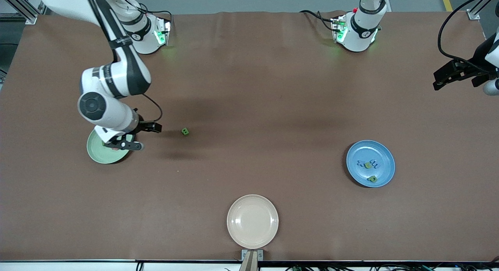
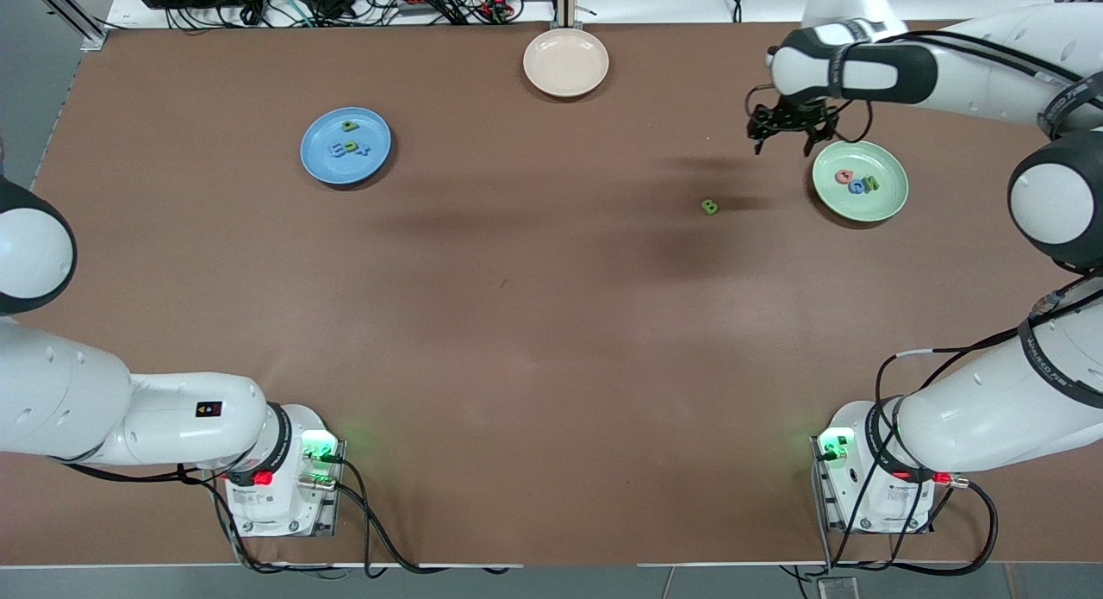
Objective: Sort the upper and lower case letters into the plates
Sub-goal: 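Release the N on the green plate and reach the right gripper to B, then grasp the green B with the right gripper and lift it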
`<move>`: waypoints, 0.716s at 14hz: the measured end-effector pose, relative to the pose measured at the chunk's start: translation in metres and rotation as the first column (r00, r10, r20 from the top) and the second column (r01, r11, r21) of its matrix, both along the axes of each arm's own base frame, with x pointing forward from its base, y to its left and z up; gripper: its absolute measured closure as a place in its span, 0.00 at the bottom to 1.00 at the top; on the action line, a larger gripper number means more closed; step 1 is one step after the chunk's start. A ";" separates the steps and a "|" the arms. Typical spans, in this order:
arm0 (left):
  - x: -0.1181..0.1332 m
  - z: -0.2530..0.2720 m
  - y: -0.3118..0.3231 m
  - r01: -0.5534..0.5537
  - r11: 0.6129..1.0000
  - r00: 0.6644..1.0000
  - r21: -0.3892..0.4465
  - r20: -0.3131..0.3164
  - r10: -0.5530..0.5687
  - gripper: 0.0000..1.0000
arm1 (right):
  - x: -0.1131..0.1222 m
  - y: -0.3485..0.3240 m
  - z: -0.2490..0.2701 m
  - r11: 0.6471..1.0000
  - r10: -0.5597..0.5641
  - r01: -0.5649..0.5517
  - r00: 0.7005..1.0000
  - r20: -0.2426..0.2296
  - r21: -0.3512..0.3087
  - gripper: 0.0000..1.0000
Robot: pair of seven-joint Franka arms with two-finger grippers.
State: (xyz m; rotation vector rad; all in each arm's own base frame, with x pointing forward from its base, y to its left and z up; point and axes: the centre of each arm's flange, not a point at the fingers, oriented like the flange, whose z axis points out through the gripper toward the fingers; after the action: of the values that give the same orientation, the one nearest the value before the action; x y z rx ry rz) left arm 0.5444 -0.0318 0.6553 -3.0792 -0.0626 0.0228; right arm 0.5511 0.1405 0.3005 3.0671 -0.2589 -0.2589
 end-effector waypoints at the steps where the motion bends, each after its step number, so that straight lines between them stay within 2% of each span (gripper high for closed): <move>1: 0.000 0.000 -0.001 0.003 1.000 1.000 -0.001 0.000 -0.003 0.00 | -0.002 0.005 -0.002 0.998 -0.059 0.059 0.998 0.008 -0.010 0.01; 4: 0.000 0.000 -0.004 0.009 1.000 1.000 -0.001 -0.001 -0.009 0.00 | -0.003 0.021 -0.017 0.967 -0.253 0.255 0.966 0.047 -0.029 0.01; 8: 0.000 -0.002 -0.005 0.010 1.000 1.000 -0.001 -0.001 -0.010 0.00 | -0.004 0.042 -0.064 0.931 -0.363 0.366 0.928 0.084 -0.019 0.01; 10: 0.000 -0.002 -0.004 0.010 1.000 1.000 -0.001 0.001 -0.010 0.00 | -0.014 0.064 -0.089 0.919 -0.390 0.393 0.917 0.090 -0.018 0.01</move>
State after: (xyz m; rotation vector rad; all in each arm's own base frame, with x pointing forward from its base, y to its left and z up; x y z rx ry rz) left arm 0.5449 -0.0362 0.6532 -3.0804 -0.0477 0.0215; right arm 0.5372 0.2040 0.2116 2.9652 -0.8762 -0.1359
